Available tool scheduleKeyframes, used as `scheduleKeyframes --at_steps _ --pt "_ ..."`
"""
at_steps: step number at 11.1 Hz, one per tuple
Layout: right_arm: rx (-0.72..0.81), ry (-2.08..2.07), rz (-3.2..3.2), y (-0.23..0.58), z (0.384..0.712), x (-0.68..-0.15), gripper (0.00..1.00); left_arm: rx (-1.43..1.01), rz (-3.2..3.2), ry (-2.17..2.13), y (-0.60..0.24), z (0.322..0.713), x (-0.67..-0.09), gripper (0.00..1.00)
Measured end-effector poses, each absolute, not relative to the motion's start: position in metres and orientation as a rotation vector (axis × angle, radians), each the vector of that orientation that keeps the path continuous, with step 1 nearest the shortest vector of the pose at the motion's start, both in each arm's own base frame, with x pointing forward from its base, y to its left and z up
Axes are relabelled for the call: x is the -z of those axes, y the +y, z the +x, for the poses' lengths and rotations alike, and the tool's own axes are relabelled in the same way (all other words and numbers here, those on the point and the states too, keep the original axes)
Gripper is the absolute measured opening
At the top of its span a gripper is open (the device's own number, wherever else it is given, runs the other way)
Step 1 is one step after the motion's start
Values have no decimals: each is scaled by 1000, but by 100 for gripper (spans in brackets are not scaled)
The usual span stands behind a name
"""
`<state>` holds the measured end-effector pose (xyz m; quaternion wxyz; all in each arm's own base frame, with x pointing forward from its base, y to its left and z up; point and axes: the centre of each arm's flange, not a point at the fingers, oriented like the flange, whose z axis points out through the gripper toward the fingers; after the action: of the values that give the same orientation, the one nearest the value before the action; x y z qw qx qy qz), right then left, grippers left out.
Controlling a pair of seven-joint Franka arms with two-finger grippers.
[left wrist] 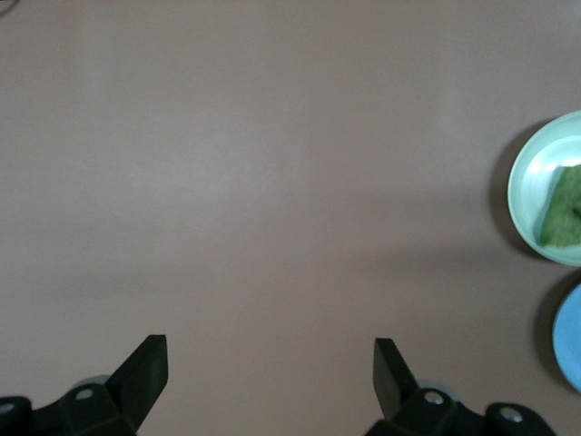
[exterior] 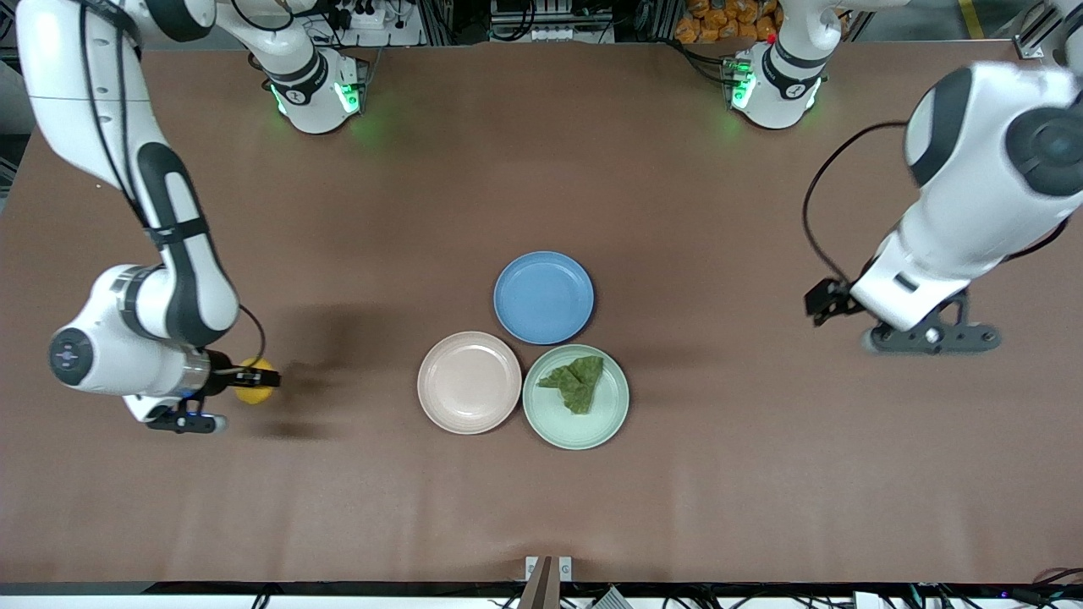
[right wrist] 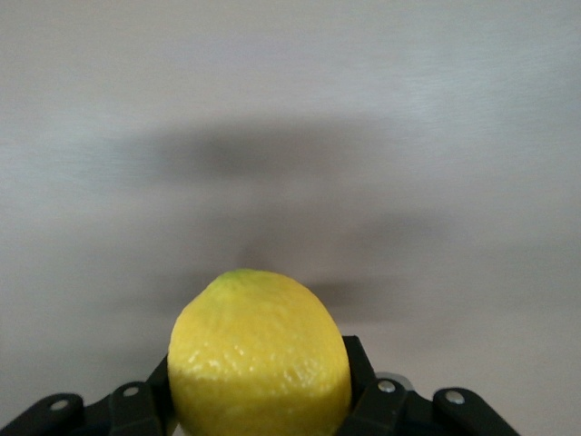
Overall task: Place lemon and lettuce in plates
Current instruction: 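Carry the lemon with the right gripper over the beige plate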
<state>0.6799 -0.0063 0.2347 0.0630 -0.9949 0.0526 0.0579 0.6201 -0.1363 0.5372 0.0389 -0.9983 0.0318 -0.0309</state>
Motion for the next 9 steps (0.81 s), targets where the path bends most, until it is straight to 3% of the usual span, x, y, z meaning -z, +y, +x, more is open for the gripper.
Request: scheduleKeyframes --at_steps 5,9 --pt "-180 338 -2971 112 681 -249 70 91 -3076 115 -107 579 -606 100" --pt "-197 374 -2951 187 669 -256 70 56 -3142 58 -91 573 -608 100"
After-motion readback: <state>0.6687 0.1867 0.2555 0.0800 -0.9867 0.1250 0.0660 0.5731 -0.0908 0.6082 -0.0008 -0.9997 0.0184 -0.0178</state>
